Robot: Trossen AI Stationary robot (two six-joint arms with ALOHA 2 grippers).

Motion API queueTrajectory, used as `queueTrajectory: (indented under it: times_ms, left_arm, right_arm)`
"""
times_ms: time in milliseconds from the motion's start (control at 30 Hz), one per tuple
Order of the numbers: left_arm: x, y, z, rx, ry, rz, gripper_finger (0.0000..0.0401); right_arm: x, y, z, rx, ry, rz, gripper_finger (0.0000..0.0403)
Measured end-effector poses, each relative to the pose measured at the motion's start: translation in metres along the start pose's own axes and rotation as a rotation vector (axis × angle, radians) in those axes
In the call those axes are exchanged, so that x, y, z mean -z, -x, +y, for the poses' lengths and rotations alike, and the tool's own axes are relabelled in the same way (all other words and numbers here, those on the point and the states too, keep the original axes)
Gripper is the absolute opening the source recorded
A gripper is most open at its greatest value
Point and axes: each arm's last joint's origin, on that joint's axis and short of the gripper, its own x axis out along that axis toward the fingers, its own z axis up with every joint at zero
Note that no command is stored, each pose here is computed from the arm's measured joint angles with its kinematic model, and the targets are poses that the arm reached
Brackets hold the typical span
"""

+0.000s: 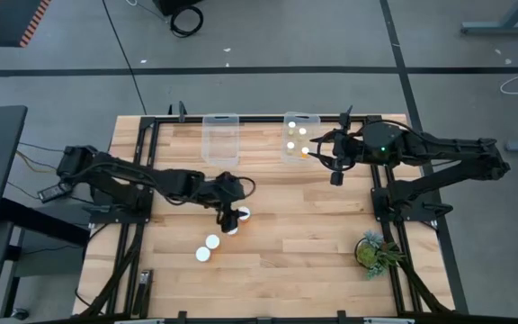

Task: Pick and place medicine bottles into bin by pill shape (circle, oval)
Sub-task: Put the top big orange pill bottle into the left transparent bin

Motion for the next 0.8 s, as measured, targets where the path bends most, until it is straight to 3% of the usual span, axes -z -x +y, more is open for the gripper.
queueTrajectory:
  times_ms: [400, 800]
  left_arm:
    - [-0.029, -0.045, -0.015, -0.070, -0.094, 0.237, 0.0282]
    - [-0.024, -0.052, -0.010, -0.077, -0.077, 0.337, 0.0282]
  right_arm:
    - [0.004, -0.003, 0.002, -0.005, 0.006, 0.016, 0.0166]
    - [0.004, -0.003, 0.002, -0.003, 0.004, 0.007, 0.0166]
